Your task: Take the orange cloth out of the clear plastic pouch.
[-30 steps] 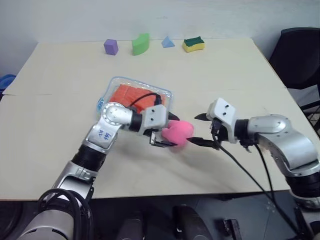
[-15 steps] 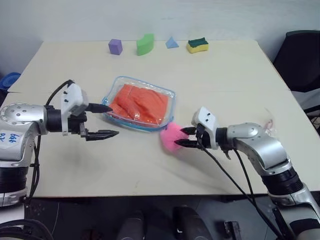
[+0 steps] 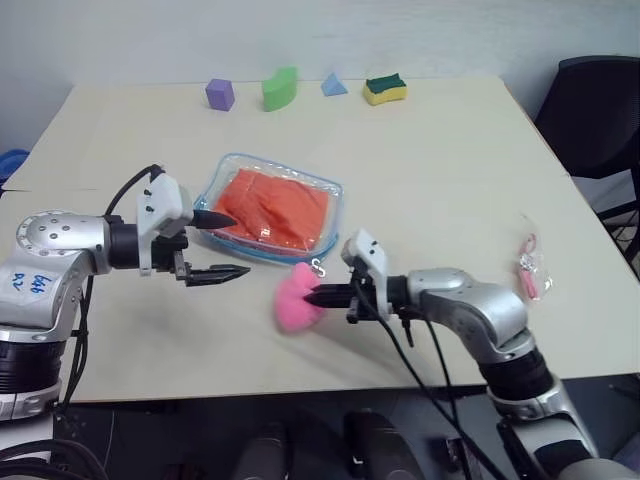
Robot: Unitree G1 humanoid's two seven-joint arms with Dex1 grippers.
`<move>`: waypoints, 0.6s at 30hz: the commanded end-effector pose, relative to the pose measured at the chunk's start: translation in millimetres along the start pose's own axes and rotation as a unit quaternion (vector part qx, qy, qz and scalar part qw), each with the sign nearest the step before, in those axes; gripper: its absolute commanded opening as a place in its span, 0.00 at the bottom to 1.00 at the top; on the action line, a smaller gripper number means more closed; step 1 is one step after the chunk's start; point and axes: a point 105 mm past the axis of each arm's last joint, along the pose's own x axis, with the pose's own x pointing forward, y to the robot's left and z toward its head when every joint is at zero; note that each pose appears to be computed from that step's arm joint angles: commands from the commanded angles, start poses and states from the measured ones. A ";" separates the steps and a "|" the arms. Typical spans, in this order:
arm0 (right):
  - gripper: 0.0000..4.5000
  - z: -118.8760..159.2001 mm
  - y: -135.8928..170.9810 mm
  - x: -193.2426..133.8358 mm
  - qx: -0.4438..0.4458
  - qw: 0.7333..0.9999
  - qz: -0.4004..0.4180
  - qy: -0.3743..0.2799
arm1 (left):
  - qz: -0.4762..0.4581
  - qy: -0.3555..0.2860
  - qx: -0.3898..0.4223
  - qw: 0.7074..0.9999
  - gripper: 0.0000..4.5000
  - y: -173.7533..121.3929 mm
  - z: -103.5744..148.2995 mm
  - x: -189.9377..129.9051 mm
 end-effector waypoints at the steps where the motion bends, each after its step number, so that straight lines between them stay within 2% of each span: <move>1: 0.00 -4.9 -6.0 6.5 -0.018 0.999 -0.031 0.014 | 0.001 -0.010 0.028 1.000 1.00 2.0 11.8 1.3; 4: 0.00 -11.1 -13.4 2.5 -0.029 0.998 -0.058 0.026 | -0.007 -0.014 0.029 0.999 1.00 0.8 11.9 6.9; 7: 0.16 -10.4 -14.5 -9.3 -0.032 0.997 -0.068 0.029 | -0.024 -0.017 0.030 0.999 1.00 -4.1 10.9 13.9; 15: 0.77 11.7 4.6 -33.6 -0.084 0.995 -0.057 0.024 | -0.087 -0.012 0.055 0.995 1.00 -25.4 5.6 41.4; 18: 0.77 18.4 7.5 -39.8 -0.100 0.993 -0.060 0.027 | -0.100 -0.016 0.059 0.993 1.00 -28.4 6.0 48.2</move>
